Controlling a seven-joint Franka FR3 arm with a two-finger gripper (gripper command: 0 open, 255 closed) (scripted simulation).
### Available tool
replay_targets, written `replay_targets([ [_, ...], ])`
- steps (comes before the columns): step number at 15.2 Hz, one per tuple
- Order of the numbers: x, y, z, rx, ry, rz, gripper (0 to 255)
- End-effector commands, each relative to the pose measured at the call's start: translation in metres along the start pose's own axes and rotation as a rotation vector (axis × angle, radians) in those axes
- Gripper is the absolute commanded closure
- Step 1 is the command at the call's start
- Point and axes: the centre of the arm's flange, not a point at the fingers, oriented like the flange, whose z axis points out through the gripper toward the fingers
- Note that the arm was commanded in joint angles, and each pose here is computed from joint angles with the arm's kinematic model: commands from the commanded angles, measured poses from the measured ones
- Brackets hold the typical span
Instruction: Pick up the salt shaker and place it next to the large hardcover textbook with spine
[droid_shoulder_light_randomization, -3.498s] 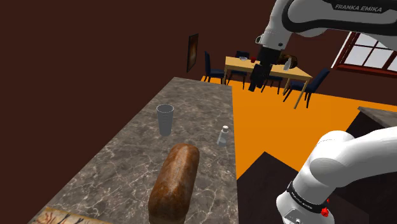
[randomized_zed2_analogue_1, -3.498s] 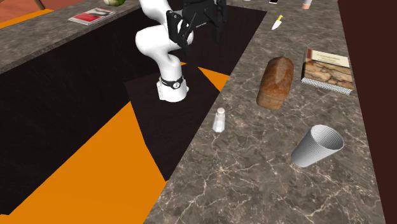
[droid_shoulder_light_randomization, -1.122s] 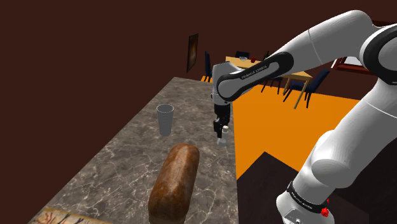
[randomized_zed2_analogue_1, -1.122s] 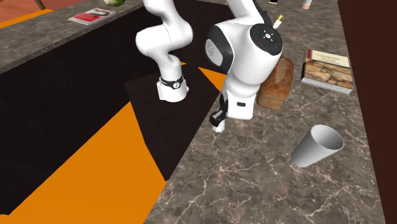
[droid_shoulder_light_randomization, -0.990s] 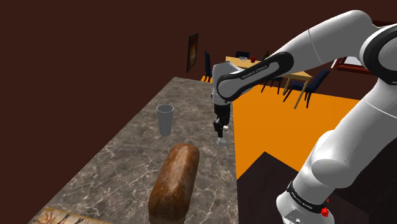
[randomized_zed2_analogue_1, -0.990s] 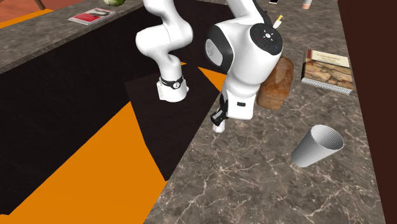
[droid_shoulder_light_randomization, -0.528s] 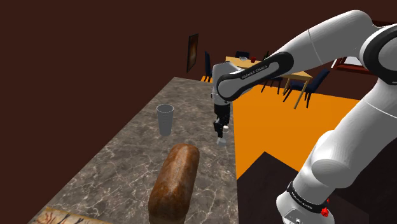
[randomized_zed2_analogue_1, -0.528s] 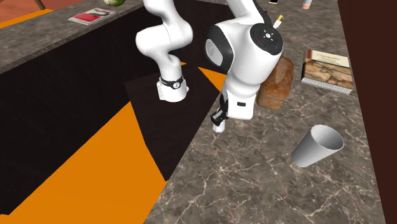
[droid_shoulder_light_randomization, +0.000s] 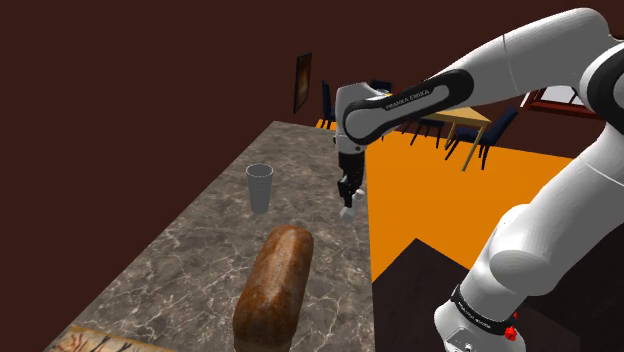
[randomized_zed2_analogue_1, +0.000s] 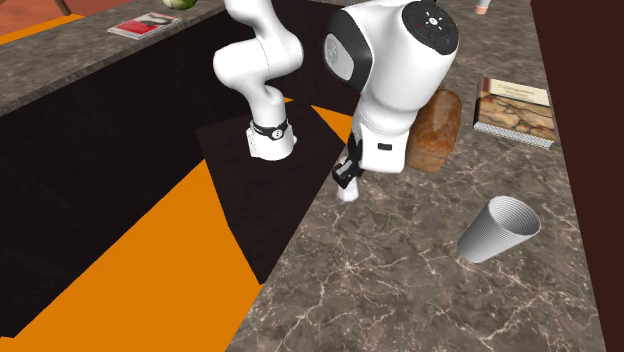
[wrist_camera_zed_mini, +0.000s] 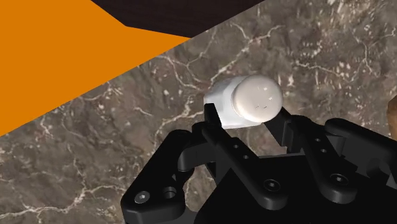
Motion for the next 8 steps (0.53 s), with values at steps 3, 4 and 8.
replay_targets([
  [3, -0.005, 0.000, -0.020, 0.000, 0.000, 0.000, 255],
  [4, -0.006, 0.000, -0.026, 0.000, 0.000, 0.000, 255],
  [8, -0.010, -0.001, -0.046, 0.000, 0.000, 0.000, 255],
])
